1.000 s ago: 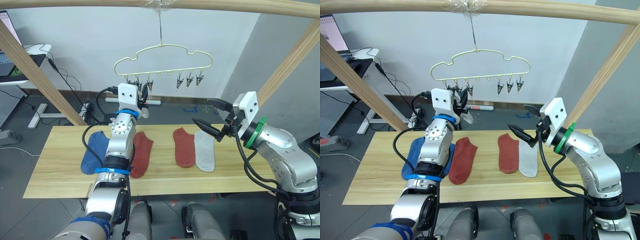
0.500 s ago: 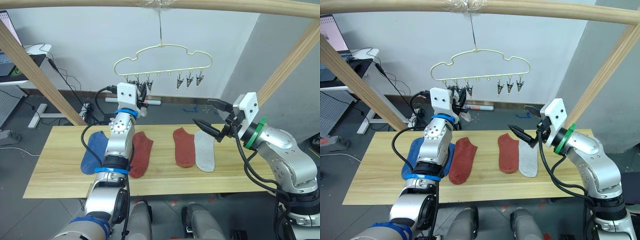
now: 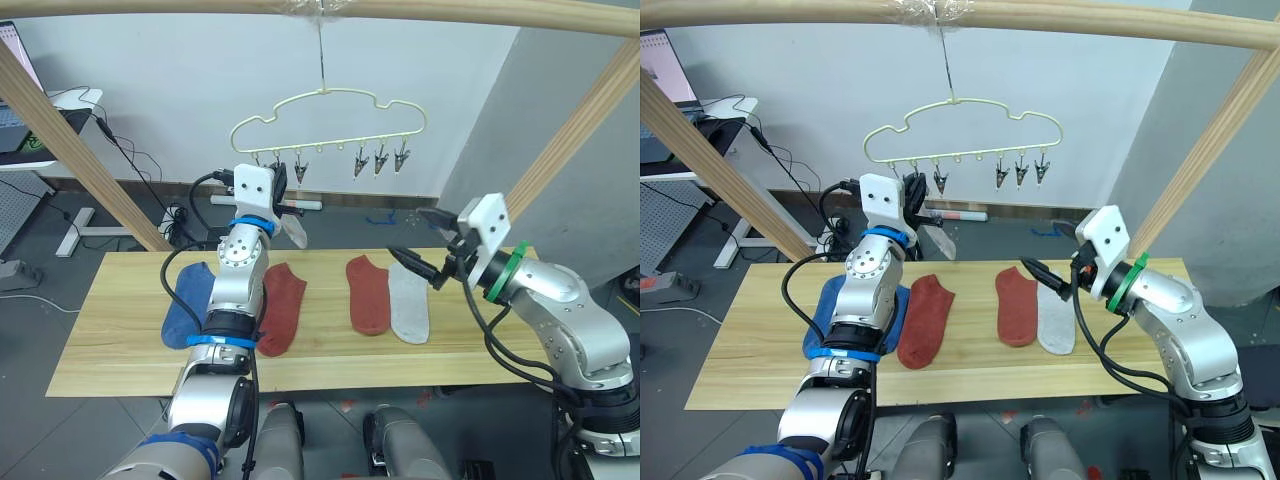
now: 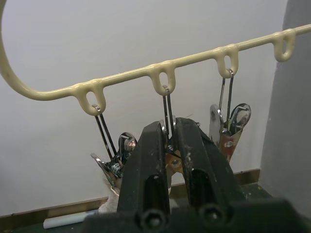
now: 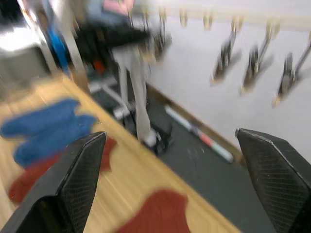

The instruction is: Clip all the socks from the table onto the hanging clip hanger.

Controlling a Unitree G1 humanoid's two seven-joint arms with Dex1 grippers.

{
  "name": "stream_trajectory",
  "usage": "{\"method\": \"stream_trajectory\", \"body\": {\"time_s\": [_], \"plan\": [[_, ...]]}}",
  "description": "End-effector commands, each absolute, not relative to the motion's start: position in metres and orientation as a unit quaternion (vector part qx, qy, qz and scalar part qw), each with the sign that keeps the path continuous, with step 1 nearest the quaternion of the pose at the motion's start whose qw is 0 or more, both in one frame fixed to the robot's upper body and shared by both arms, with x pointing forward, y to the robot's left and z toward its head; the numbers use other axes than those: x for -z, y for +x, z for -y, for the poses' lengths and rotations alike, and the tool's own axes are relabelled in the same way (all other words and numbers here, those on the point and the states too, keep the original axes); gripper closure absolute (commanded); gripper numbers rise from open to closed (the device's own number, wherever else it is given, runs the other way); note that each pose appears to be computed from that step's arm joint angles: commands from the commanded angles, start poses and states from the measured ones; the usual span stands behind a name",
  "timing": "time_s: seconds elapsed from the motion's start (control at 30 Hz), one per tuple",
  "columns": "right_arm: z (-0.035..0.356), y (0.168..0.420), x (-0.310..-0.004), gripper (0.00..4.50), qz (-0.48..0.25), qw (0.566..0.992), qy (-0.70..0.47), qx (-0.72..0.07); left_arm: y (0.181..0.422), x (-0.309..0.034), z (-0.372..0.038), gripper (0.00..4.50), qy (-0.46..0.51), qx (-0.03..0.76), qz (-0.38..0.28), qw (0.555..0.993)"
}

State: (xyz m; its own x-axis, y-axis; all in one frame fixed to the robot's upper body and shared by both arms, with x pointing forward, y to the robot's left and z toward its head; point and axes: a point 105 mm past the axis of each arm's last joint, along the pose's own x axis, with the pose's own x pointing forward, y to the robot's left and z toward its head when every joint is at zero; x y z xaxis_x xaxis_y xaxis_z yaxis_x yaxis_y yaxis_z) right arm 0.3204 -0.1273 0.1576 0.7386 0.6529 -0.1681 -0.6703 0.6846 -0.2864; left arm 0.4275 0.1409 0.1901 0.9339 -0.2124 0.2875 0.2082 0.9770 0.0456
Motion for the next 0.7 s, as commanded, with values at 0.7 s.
{"method": "stream_trajectory", "body": {"time_s": [0.7], "plan": [[0.159, 0.397, -0.010, 0.00, -0.279, 0.891, -0.202, -0.294, 0.407, -0.200, -0.155, 4.44, -0.154, 0.190, 0.016, 0.970]]}}
